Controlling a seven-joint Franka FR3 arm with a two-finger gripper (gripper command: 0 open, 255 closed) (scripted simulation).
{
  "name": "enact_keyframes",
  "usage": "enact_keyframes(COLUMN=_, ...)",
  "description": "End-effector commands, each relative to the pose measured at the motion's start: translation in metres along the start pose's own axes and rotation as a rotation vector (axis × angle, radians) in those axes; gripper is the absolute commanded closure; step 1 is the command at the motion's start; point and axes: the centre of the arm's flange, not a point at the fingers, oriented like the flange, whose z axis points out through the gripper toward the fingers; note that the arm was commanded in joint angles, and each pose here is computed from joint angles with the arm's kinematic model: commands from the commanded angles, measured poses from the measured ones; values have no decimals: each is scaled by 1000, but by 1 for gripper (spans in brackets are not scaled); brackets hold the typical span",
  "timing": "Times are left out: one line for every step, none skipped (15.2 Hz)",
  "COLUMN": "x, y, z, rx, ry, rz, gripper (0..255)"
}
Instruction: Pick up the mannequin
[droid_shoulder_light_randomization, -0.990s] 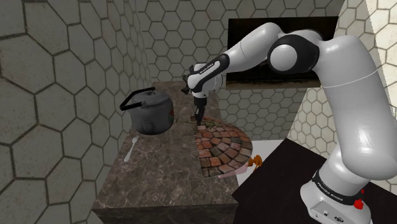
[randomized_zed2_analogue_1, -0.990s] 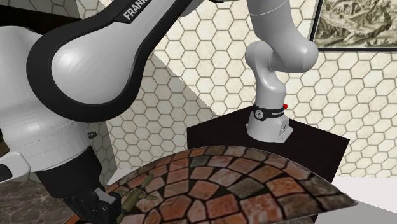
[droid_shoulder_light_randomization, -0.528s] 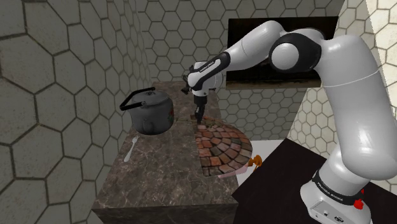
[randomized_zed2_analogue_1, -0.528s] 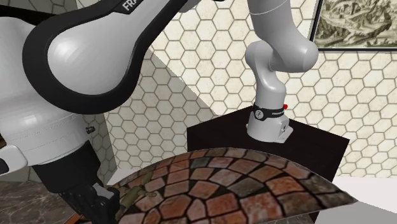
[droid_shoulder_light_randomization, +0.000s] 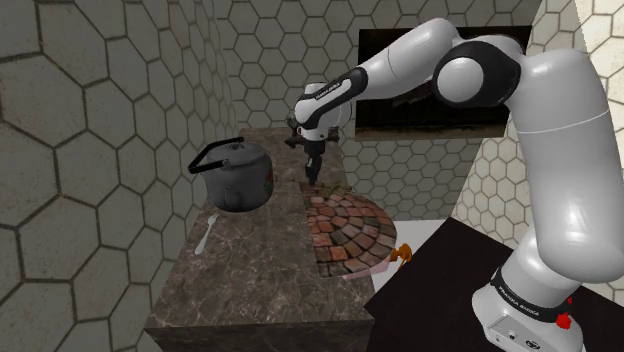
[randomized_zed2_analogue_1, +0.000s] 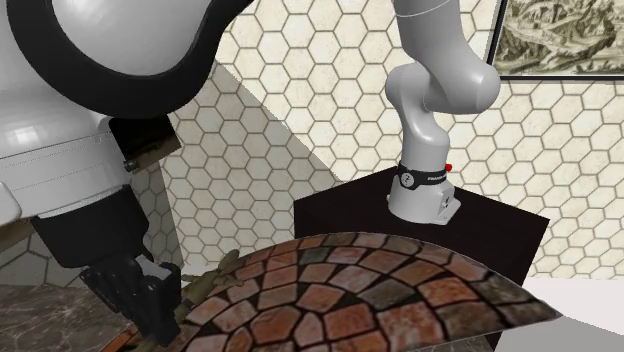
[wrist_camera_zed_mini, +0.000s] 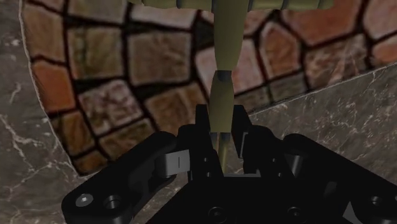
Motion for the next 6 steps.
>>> enact_keyframes(x=0, y=-2, z=-10, rx=0, ry=0, rz=0, gripper=255)
enact_keyframes(x=-1, y=-4, z=-15, rx=0, ry=0, rz=0, gripper=255)
enact_keyframes(x=-1, y=-5, z=-21, rx=0, ry=0, rz=0, gripper=255)
enact_keyframes(x=-1, y=-6, z=-26, rx=0, ry=0, rz=0, gripper=255)
enact_keyframes(x=-1, y=-6, z=-26, rx=0, ry=0, rz=0, gripper=255)
enact_keyframes(x=-1, y=-6, z=-26, rx=0, ry=0, rz=0, gripper=255)
